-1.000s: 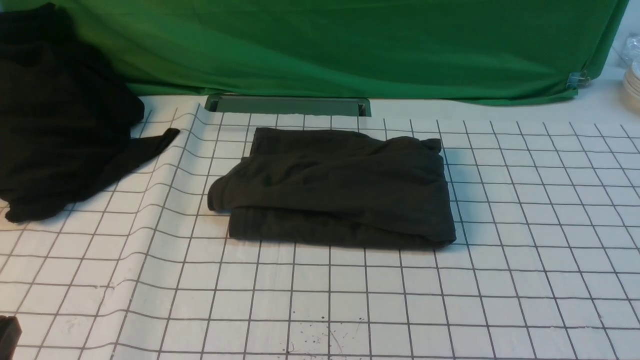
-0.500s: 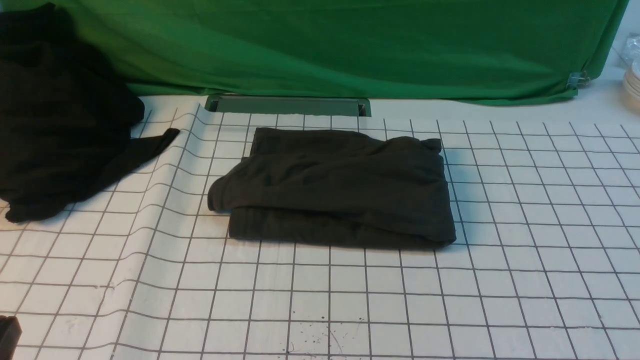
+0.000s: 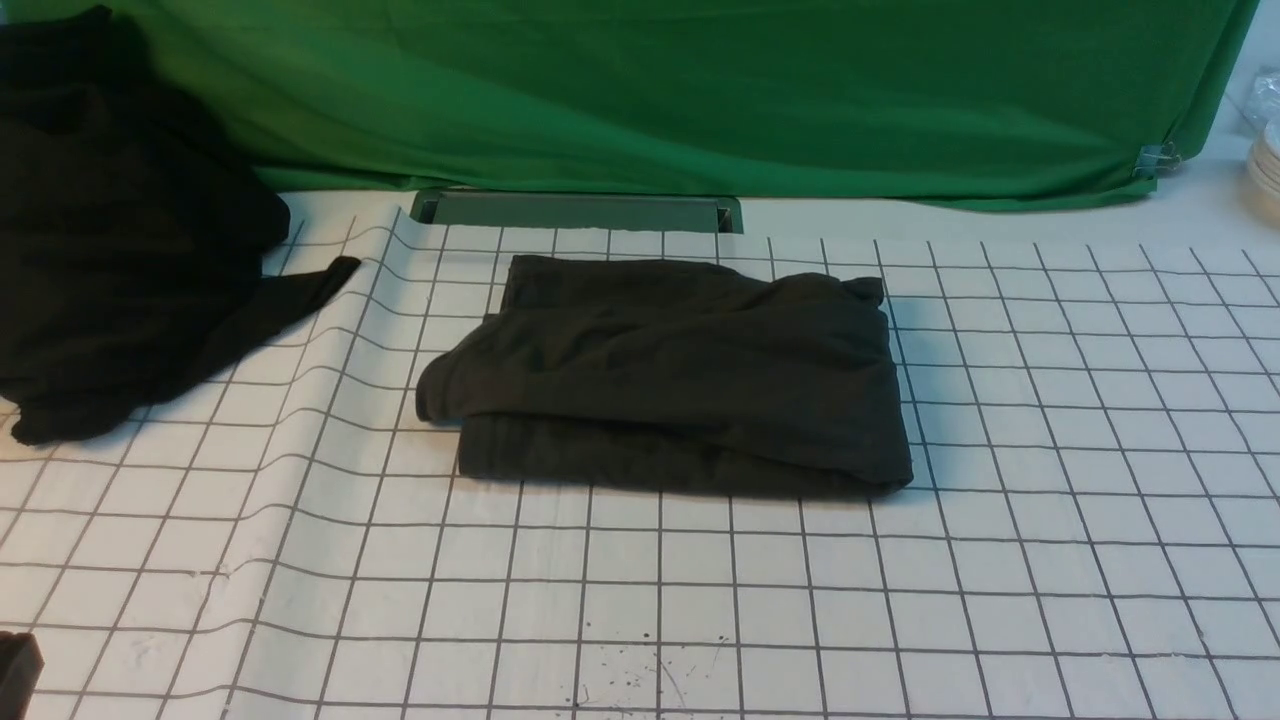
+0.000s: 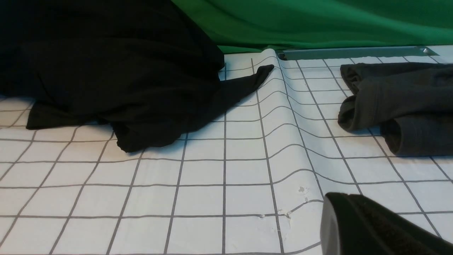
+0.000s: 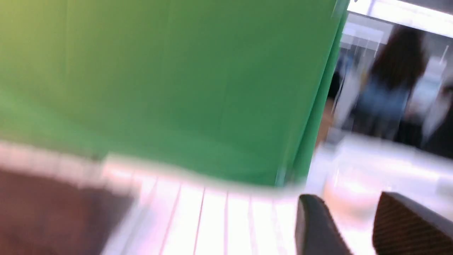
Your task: Fold a long-sleeved shirt over a white checkered tablecloth.
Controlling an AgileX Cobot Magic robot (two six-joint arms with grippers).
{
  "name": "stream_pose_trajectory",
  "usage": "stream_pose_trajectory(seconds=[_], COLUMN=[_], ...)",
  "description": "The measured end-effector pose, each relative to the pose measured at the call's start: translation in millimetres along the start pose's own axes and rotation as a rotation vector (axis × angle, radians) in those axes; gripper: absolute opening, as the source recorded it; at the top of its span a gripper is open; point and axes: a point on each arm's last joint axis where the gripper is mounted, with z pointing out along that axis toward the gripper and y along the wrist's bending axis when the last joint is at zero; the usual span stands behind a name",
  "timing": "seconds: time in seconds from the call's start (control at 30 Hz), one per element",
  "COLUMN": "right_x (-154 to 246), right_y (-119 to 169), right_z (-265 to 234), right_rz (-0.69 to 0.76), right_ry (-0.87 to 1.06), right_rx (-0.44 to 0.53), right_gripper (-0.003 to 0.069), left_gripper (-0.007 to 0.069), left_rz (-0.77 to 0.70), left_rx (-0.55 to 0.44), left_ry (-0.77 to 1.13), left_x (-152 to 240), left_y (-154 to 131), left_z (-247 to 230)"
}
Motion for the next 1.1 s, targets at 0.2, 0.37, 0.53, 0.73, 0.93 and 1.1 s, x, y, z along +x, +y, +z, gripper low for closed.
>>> stream_pose_trajectory(seconds=[0.2,0.37,0.53,0.73,0.93,1.1], right_x=[71,75,75,75,75,75], right_y=[11,13,13,11,8,8], right_z=[3,3,3,3,3,3], right_rz=[0.023,0.036,0.047,0.073,0.106,0.110], right_ry=[0.181,0.213,0.213,0.211,0.209,0.209], right_rx=[-0.038,-0.053,-0.052,-0.027,0.006,0.010], right_gripper=[0.0242,0.0242,0.0242,0.0242,0.0244,0.0244], left_gripper=[0.0003,0.0003,0.0003,0.0003,0.0003,0.0003], left_rz=[0.000,0.005,0.007,0.007,0.007,0.007], left_rx=[0.000,-0.001,-0.001,-0.001,-0.001,-0.001], left_ry=[0.002,0.003,0.003,0.003,0.003,0.003], left_x=[0,0,0,0,0,0], left_y=[0,0,0,0,0,0], left_z=[0,0,0,0,0,0])
